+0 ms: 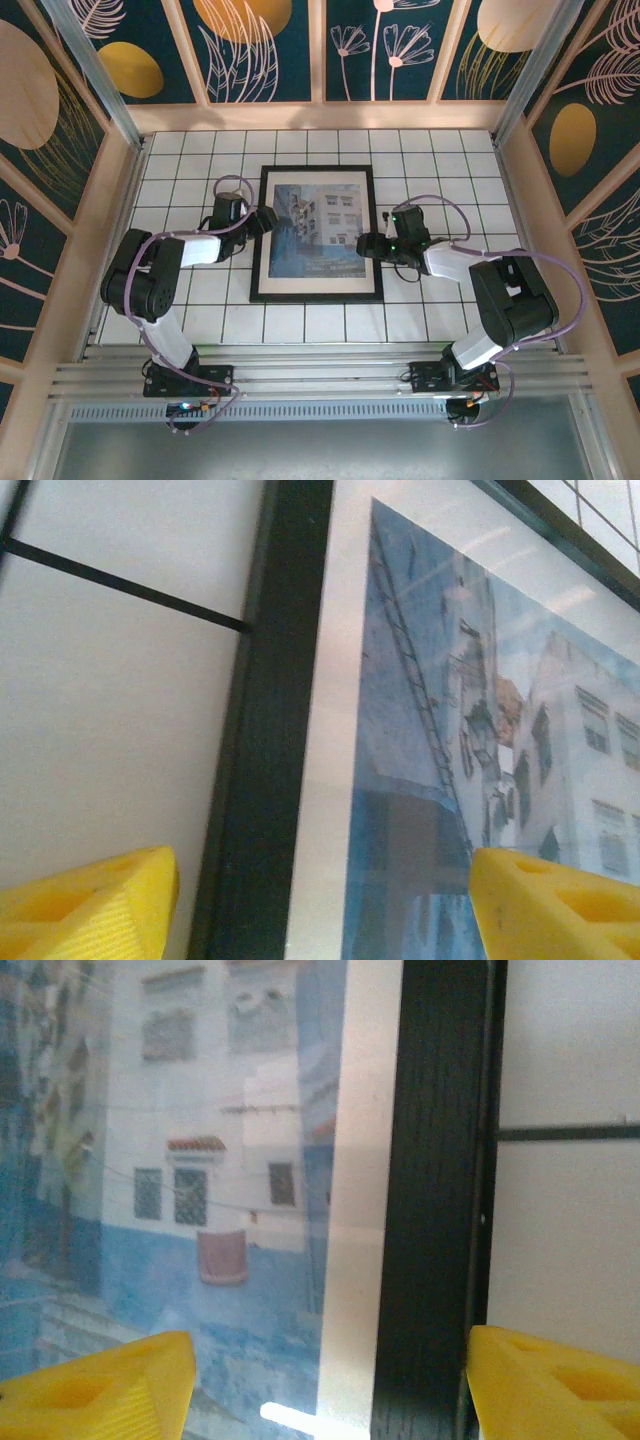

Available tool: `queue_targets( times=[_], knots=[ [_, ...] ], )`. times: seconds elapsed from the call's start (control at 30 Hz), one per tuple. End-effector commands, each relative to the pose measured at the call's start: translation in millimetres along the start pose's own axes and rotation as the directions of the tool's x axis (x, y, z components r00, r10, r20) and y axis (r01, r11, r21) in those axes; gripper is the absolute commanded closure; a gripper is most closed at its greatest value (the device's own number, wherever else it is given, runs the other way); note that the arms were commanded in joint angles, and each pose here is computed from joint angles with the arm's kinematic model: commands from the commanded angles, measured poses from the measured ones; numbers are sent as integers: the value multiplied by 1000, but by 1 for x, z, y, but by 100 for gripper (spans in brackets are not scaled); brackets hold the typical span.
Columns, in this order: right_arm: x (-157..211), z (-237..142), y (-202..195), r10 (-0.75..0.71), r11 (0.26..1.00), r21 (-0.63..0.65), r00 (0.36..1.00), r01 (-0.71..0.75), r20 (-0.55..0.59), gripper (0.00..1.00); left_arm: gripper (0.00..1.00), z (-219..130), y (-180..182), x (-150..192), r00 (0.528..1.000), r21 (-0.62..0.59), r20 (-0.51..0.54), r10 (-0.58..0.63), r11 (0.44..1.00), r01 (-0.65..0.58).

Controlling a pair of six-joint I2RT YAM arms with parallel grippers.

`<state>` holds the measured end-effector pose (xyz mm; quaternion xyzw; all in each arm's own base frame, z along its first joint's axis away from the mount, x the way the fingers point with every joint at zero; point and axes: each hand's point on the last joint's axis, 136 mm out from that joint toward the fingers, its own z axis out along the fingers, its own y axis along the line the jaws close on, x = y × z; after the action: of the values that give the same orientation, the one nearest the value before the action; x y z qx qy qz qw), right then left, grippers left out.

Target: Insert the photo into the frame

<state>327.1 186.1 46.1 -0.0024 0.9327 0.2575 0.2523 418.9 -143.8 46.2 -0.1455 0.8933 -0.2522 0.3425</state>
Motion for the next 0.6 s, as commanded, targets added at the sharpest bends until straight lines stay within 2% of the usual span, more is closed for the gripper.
queue_targets(
  times=[0.0,0.13,0.27,0.47,0.53,0.57],
  knots=[
    [-29,-17,-2,-91,991,101,993,83,76,26,21,-24,13,-26,993,-95,112,39,995,-29],
    [-56,-48,-19,-172,956,265,973,127,153,23,16,-53,26,-46,971,-204,218,102,977,-57],
    [-87,-85,-32,-231,916,385,935,116,269,19,12,-95,34,-68,920,-294,355,168,954,-60],
    [-115,-124,-60,-275,861,509,851,11,447,9,1,-170,51,-85,795,-416,544,268,909,-21],
    [-116,-129,-74,-259,858,511,827,-39,498,2,1,-193,61,-84,740,-447,604,295,895,8],
    [-116,-129,-82,-249,857,510,816,-65,522,1,1,-203,68,-82,714,-474,621,322,880,15]
  ],
)
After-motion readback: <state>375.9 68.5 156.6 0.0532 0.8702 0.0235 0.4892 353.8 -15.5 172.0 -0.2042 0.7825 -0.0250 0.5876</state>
